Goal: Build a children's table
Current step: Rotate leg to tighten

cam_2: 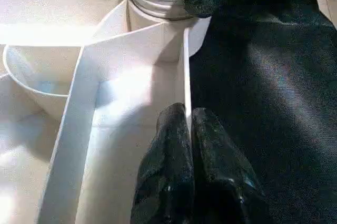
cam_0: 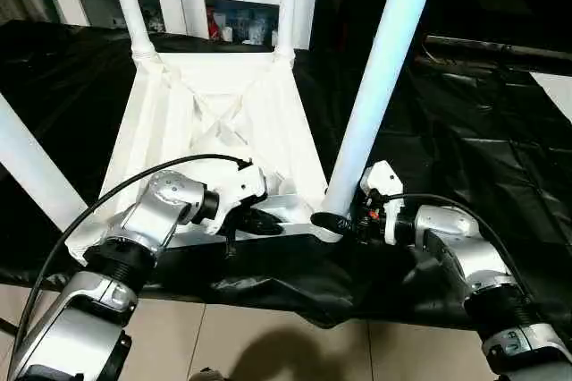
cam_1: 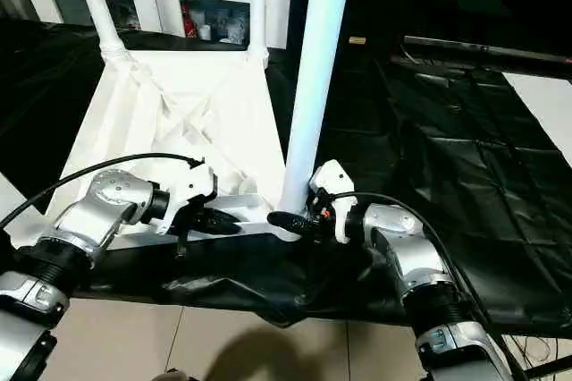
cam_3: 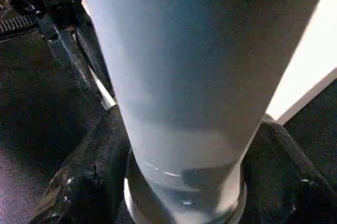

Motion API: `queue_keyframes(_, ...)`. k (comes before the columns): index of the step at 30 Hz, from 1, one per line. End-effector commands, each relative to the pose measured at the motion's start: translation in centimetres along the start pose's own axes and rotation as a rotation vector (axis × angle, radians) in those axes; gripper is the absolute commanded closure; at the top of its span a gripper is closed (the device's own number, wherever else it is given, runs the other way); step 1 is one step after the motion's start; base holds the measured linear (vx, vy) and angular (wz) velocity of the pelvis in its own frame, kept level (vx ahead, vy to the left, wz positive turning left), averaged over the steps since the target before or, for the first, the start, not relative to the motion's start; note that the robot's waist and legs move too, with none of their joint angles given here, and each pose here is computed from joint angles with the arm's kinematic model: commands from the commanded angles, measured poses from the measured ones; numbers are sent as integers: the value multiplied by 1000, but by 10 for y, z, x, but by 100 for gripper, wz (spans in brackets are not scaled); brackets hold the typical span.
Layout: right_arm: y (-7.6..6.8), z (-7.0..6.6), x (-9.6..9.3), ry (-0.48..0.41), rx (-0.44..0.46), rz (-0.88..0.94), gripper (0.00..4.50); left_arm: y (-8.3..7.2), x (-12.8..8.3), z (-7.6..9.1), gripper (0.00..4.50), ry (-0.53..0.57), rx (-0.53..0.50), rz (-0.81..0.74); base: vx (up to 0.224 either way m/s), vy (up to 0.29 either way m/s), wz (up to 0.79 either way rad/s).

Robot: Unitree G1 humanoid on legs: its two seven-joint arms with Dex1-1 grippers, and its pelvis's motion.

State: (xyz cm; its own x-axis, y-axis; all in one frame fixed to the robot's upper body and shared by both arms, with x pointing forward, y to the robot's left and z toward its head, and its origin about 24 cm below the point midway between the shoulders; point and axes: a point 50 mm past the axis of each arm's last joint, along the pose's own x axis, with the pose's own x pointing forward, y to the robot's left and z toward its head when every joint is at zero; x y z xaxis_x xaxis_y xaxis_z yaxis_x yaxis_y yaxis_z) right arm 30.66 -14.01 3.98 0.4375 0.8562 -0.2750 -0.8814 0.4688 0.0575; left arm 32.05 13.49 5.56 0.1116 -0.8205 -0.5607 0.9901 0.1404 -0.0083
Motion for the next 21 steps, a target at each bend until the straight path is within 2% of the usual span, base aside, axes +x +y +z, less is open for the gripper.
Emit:
queue_keyframes(1, 0, -9, -1, 23, 38, -24, 186, -8, 8, -9, 450, 4, -46, -48, 0, 0, 0)
queue_keyframes(2, -1, -10, 0, 23, 45, -51, 186, -7, 9, -9, 450, 4, -56, -37, 0, 0, 0)
queue_keyframes(3, -11, -16, 6, 27, 98, -224, 186, 1, 13, -8, 450, 2, -93, 53, 0, 0, 0)
queue_keyframes(5, -16, -19, 10, 33, 133, -315, 186, 6, 16, -7, 450, 1, -112, 110, 0, 0, 0)
queue_keyframes(6, -19, -23, 16, 33, 186, -423, 186, 13, 20, -5, 450, 9, -128, 205, 0, 0, 0)
queue_keyframes(10, -25, -25, 26, 21, 298, -609, 187, 21, 27, -1, 450, 18, -188, 311, -40, 0, -1)
queue_keyframes(12, -28, -24, 34, 12, 363, -730, 187, 27, 36, 7, 450, 6, -233, 392, 0, 0, 0)
queue_keyframes(15, -26, -16, 48, 5, 364, -761, 188, 28, 45, 15, 450, 6, -238, 434, 0, 0, 0)
queue_keyframes(17, -22, -7, 59, -16, 348, -710, 188, 27, 49, 16, 450, 21, -200, 416, 0, 0, 0)
queue_keyframes(21, -20, -3, 64, -28, 318, -676, 188, 26, 48, 13, 450, 26, -183, 400, 0, 0, 0)
